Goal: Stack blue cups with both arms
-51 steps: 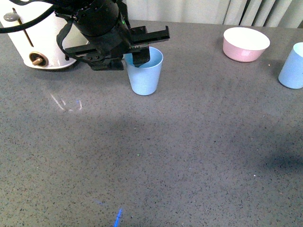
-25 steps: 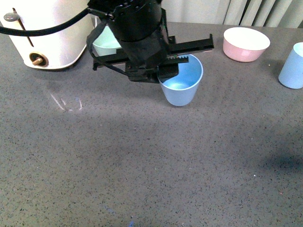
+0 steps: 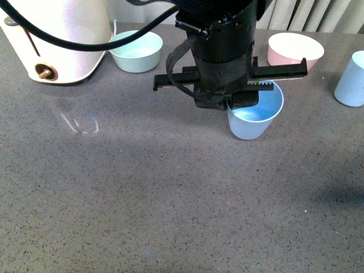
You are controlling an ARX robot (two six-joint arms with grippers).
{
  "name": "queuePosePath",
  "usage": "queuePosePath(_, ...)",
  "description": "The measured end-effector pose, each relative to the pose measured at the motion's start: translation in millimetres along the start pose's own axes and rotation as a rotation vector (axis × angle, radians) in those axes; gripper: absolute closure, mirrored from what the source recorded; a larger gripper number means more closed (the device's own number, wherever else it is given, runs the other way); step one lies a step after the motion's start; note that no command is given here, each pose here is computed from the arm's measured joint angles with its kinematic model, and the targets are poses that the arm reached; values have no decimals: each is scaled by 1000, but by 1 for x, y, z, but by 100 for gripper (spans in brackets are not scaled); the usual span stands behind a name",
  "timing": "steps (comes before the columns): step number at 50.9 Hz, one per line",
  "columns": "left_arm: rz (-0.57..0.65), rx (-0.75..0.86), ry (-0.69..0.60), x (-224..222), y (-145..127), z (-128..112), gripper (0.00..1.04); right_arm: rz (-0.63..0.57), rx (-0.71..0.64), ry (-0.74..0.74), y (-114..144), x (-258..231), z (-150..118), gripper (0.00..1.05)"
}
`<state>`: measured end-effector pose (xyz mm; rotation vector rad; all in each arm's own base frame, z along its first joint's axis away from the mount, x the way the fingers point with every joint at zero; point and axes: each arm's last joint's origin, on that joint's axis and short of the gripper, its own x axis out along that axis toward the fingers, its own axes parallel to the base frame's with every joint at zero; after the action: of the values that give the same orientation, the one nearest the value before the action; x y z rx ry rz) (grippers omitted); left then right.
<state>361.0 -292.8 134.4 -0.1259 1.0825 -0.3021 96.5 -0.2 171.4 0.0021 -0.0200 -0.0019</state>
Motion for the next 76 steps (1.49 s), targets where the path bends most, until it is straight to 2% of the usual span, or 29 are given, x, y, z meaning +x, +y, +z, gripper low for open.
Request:
queuePosePath(9, 9, 1, 4, 4, -2, -1, 101, 0, 0, 0, 0, 0, 0, 9)
queuePosePath(24, -20, 4, -18, 1, -5, 2, 42, 0, 0, 0, 0, 0, 0, 9)
queuePosePath(38, -78, -19, -84, -27, -3, 10, 7, 0, 0, 0, 0, 0, 0, 9)
queuePosePath(48, -115, -54, -171, -57, 13, 8, 9, 0, 0, 0, 0, 0, 0, 9)
queuePosePath(55, -170, -95, -315, -92, 40, 5, 9, 0, 0, 0, 0, 0, 0, 9)
queuePosePath(57, -143, -75, -404, -97, 45, 4, 11, 0, 0, 0, 0, 0, 0, 9)
queuePosePath(60, -20, -47, -677, -107, 60, 3, 20, 2, 0, 0, 0, 0, 0, 9)
queuePosePath(63, 129, -20, -930, -129, 94, -9, 32, 3, 0, 0, 0, 0, 0, 9)
queuePosePath(66, 209, 20, -1062, -155, 130, -26, 45, -1, 0, 0, 0, 0, 0, 9)
queuePosePath(69, 261, 40, -1123, -174, 153, -44, 57, 0, 0, 0, 0, 0, 0, 9)
queuePosePath(76, 275, 93, -1101, -180, 172, -74, 77, 4, 0, 0, 0, 0, 0, 9)
